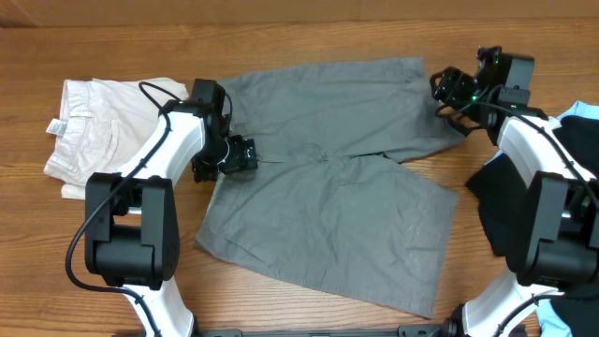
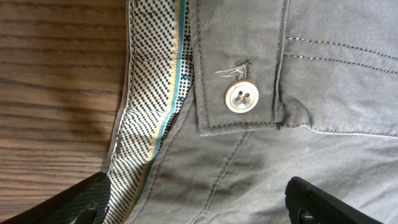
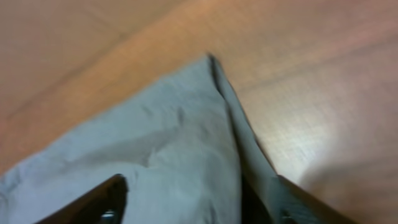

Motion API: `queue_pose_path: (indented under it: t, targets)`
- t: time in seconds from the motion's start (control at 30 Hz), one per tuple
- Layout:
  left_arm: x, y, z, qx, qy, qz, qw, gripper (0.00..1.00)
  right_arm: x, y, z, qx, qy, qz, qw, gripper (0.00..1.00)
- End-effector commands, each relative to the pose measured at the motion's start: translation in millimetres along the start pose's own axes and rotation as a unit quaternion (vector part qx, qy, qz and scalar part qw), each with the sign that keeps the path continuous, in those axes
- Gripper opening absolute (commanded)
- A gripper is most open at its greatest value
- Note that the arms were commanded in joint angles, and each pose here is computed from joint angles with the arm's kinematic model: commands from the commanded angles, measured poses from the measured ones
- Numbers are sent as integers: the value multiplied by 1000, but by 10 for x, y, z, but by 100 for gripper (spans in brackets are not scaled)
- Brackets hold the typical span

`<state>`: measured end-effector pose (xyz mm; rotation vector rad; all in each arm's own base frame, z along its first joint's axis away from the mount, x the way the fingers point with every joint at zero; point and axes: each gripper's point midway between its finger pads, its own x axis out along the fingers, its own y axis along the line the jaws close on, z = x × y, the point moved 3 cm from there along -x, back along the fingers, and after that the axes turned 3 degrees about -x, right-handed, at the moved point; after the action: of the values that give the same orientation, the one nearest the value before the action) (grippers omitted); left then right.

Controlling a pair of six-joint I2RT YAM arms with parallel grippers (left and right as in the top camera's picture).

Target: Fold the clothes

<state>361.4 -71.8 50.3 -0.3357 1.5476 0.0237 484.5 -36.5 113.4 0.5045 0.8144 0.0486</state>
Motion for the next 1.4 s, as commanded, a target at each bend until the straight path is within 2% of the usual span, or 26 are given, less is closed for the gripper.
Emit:
queue_pose_path:
  t: [0.0,0.2,0.3,0.43,0.6,0.73,0.8,0.87,1.0,1.1,1.17,1.37]
  targets:
    - [12,-40,34,14,-2,-6,1000,93,-100,-136,58,4,-7,-41,999,80]
    - [13,-43,42,14,-3,-6,1000,93,-179,-560,-181,36,39,-140,989,77]
    - [12,-43,43,14,-4,-6,1000,93,-162,-721,-358,49,71,-174,981,72]
    - [12,-43,43,14,-3,-6,1000,93,-32,-762,-549,66,106,-160,979,62]
    - [12,-42,39,14,-2,-6,1000,93,3,-686,-518,52,104,-129,985,59]
    - [12,-41,38,14,-2,-6,1000,94,-68,-459,-391,-25,95,-53,994,62]
    - [12,-47,52,15,-6,-7,1000,95,-83,-402,-412,-32,101,-33,994,63]
    - [12,-52,63,15,-8,-8,1000,95,-94,-401,-466,-33,114,-32,992,63]
    - [12,-52,66,16,-9,-8,1000,95,-102,-391,-542,-105,133,-25,985,69]
    - [12,-53,67,15,-9,-9,1000,95,-114,-510,-533,-128,135,-67,980,72]
    - [12,-53,67,16,-9,-9,1000,96,-139,-572,-478,-133,127,-94,978,73]
    - [13,-57,79,16,-12,-10,1000,96,-356,-373,-176,-145,84,-81,983,74]
